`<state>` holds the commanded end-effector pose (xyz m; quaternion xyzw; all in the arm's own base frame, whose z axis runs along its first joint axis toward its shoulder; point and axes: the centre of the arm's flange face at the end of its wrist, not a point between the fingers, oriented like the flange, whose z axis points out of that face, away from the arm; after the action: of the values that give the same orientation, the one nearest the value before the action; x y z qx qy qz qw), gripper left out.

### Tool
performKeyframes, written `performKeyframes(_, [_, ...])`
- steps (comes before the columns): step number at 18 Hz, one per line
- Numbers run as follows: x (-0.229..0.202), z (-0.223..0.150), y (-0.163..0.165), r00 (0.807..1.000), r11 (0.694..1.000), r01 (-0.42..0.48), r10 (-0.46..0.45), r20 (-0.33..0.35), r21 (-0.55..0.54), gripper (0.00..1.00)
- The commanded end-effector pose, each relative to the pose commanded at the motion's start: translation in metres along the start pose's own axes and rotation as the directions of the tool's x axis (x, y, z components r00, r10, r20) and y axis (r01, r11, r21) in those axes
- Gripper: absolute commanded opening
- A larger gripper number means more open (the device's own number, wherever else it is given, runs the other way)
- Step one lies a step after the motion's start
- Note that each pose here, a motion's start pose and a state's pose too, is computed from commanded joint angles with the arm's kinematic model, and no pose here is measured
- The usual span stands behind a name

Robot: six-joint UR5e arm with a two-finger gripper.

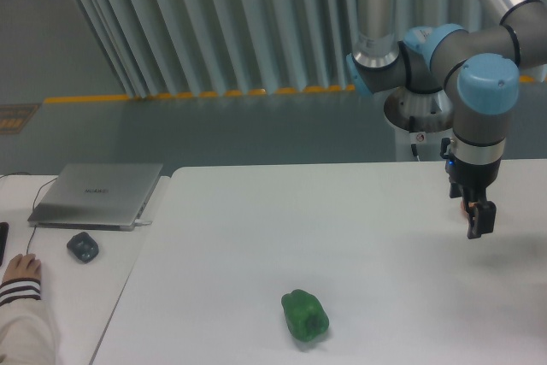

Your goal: Place the red pepper on the table

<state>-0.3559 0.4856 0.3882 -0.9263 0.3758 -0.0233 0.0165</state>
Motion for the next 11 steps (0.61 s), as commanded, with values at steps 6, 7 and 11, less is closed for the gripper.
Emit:
performKeyframes(6, [-0.001, 0.0, 0.004, 0.999, 0.999, 0.035, -0.035, 0.0, 0.02, 1.0])
performKeyframes(7, [-0.001, 0.003, 0.005, 0.999, 0.999, 0.037, -0.037, -0.004, 0.013, 1.0])
performKeyframes(11, [0.003, 0.02, 0.031, 0.994, 0.996, 0.089, -0.089, 0.056, 0.013, 1.0])
